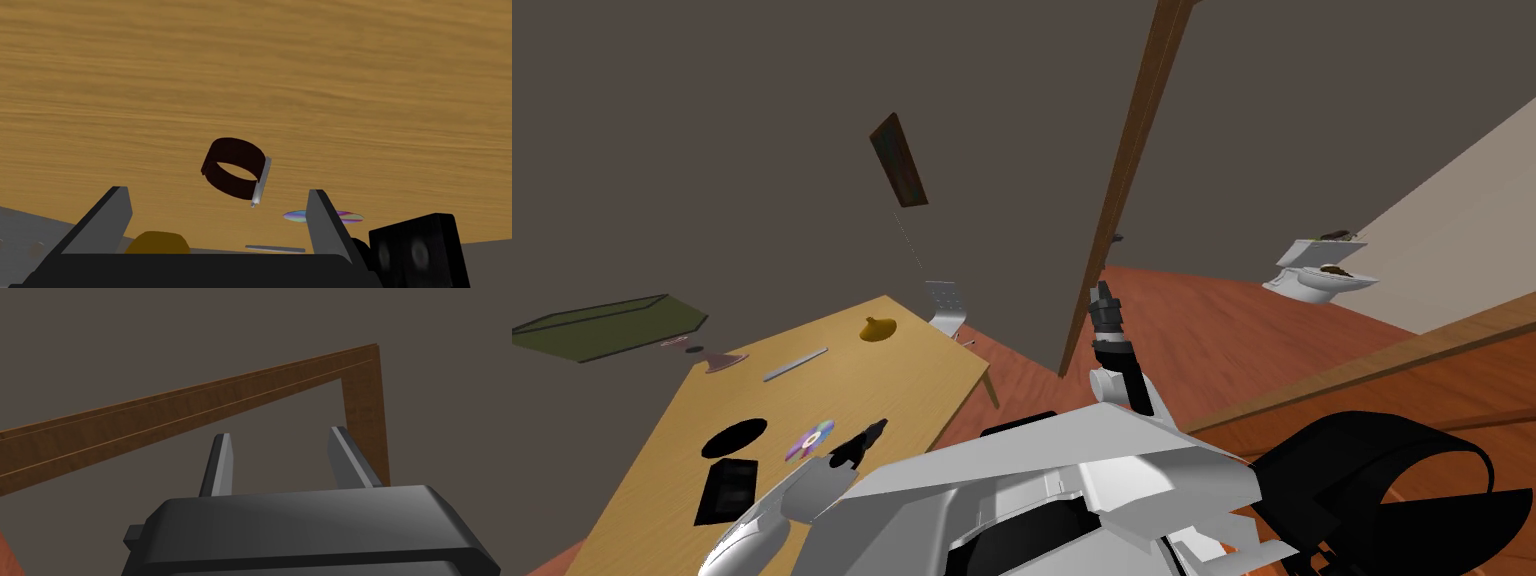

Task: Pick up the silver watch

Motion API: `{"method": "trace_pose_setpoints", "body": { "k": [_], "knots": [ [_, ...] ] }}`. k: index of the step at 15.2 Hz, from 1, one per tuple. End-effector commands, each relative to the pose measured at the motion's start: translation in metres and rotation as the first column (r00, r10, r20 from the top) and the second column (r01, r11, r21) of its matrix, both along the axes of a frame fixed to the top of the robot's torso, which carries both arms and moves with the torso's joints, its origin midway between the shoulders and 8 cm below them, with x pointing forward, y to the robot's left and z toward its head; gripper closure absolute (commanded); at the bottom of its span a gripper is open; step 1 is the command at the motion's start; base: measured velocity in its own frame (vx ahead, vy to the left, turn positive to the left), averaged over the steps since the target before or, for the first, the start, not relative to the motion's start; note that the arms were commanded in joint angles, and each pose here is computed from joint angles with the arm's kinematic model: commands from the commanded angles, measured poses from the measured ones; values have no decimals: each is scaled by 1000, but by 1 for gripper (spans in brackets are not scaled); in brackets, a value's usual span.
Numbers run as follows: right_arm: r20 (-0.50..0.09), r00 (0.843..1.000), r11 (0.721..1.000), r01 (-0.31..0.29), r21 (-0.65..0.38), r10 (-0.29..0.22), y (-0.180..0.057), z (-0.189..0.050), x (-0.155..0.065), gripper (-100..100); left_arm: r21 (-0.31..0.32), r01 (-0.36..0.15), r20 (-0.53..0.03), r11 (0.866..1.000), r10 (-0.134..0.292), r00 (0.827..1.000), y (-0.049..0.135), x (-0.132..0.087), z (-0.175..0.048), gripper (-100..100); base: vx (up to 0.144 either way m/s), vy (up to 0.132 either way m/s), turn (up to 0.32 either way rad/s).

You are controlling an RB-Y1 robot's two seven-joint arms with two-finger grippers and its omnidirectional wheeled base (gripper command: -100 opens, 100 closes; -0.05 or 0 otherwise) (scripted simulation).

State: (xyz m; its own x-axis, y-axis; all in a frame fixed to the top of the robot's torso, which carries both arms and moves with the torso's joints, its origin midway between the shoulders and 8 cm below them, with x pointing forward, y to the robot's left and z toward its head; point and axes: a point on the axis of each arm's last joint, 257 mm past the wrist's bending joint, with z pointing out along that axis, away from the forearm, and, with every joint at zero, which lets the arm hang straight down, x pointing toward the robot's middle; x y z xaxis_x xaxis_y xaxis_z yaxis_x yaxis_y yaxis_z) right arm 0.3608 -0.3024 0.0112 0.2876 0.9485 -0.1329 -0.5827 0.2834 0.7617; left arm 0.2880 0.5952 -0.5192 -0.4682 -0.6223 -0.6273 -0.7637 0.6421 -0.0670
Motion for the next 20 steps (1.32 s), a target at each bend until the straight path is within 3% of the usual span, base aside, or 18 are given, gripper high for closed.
{"method": "trace_pose_setpoints", "body": {
  "k": [1, 6, 7, 20],
  "knots": [
    [0, 1000, 1000, 0, 0, 0, 0, 0, 0, 0, -1, -2, 2, 1000, 2, 1000, -1, -2, -4, -100, 25, 46, -23],
    [0, 1000, 1000, 0, 0, 0, 0, 0, 0, 0, -2, -6, 1, 1000, 6, 1000, -1, -5, -10, -100, 18, 30, -16],
    [0, 1000, 1000, 0, 0, 0, 0, 0, 0, 0, -2, -6, 2, 1000, 6, 1000, -1, -5, -11, 100, 4, 7, -1],
    [0, 1000, 1000, 0, 0, 0, 0, 0, 0, 0, 0, 6, 0, 1000, -6, 1000, 0, 3, 5, 100, -14, -22, 16]
  ]
}}
